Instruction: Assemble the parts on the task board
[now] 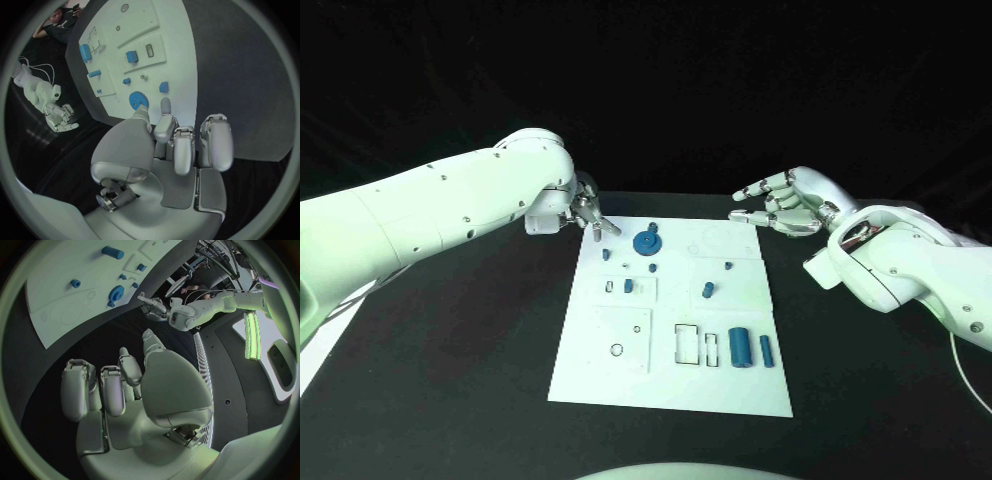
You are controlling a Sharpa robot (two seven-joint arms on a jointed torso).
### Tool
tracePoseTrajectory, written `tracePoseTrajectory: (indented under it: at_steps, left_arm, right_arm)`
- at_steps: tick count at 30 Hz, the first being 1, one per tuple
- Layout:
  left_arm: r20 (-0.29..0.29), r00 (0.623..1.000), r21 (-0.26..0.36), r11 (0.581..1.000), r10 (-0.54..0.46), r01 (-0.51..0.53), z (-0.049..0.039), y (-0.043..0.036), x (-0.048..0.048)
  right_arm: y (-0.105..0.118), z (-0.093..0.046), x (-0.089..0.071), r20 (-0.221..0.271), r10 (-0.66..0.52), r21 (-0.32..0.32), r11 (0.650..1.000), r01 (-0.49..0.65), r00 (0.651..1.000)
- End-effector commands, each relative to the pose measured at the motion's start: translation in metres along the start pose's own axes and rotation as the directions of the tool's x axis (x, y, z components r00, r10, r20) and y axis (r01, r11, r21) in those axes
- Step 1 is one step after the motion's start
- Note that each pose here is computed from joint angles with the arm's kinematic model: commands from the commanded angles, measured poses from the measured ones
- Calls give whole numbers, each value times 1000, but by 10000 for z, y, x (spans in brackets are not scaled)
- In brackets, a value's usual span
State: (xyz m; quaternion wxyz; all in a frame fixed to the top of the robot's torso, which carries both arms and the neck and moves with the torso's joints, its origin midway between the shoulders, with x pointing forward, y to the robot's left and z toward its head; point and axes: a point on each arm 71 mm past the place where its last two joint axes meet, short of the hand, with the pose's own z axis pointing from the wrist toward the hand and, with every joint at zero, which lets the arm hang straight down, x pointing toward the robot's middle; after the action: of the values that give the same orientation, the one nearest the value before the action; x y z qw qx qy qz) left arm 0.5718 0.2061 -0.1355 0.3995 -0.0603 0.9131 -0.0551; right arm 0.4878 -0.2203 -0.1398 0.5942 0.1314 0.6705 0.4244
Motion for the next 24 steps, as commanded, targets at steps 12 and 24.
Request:
tracePoseTrajectory:
  at_steps: [12, 24]
  left_arm:
    - [-47, 998, -3, 999, 50, -50, 118, -41, 120]
    - [-71, 996, -12, 998, 58, -59, 181, -21, 190]
  right_arm:
    - [19, 2, 24, -13, 2, -9, 1000, -2, 1000]
    - [18, 3, 24, -13, 2, -9, 1000, -2, 1000]
